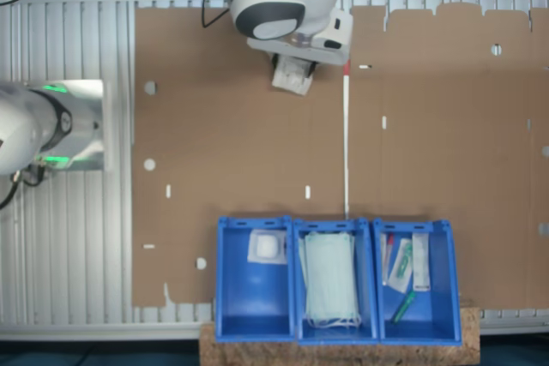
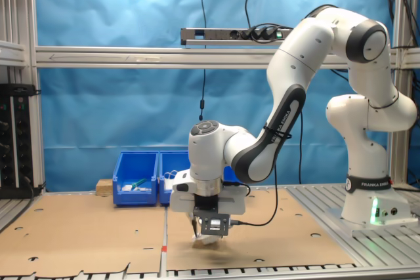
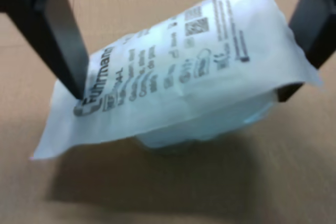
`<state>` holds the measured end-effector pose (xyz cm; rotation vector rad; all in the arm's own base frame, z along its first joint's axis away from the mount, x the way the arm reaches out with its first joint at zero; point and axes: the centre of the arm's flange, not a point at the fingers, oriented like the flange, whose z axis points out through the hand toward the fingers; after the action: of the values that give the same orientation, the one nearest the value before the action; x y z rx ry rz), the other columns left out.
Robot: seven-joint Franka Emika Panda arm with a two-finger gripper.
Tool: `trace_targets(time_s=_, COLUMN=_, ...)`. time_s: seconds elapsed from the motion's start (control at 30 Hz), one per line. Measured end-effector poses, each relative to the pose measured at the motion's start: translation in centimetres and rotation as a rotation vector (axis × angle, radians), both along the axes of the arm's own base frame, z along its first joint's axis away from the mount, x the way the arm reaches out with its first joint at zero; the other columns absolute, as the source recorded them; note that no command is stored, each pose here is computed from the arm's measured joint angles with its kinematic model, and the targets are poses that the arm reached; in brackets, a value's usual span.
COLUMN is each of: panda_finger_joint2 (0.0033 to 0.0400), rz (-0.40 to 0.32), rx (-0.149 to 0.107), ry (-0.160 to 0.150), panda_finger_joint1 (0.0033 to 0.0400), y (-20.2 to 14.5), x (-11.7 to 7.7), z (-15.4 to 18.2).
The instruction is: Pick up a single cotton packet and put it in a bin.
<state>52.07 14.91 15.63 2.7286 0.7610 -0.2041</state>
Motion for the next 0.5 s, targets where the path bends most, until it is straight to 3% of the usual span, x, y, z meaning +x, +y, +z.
trace_targets(time_s=0.17, panda_finger_joint2=0.0400, rz=0.000, rx=0.000, ry=0.001, panda_finger_joint1=0.0400, y=-0.01, x=-0.01, z=-0.01)
trace_targets(time_s=0.2, panda_finger_joint2=0.0251, rz=0.000, rx=0.000, ry=0.001, panda_finger_joint1=0.0251, y=-0.01, x=-0.01, z=-0.01)
trace_targets(time_s=0.3, panda_finger_joint2=0.0251, rz=0.000, rx=0.000, ry=0.001, panda_finger_joint1=0.0251, y=-0.01, x=-0.01, z=-0.01)
trace_targets(time_s=0.33, panda_finger_joint2=0.0169, rz=0.000, rx=0.000, ry=0.001, panda_finger_joint1=0.0169, y=-0.01, x=-0.01, z=-0.01)
trace_targets(time_s=0.5, panda_finger_joint2=0.0169, rz=0.000, rx=0.000, ry=0.000, panda_finger_joint1=0.0169, y=0.01, x=0.02, z=0.02)
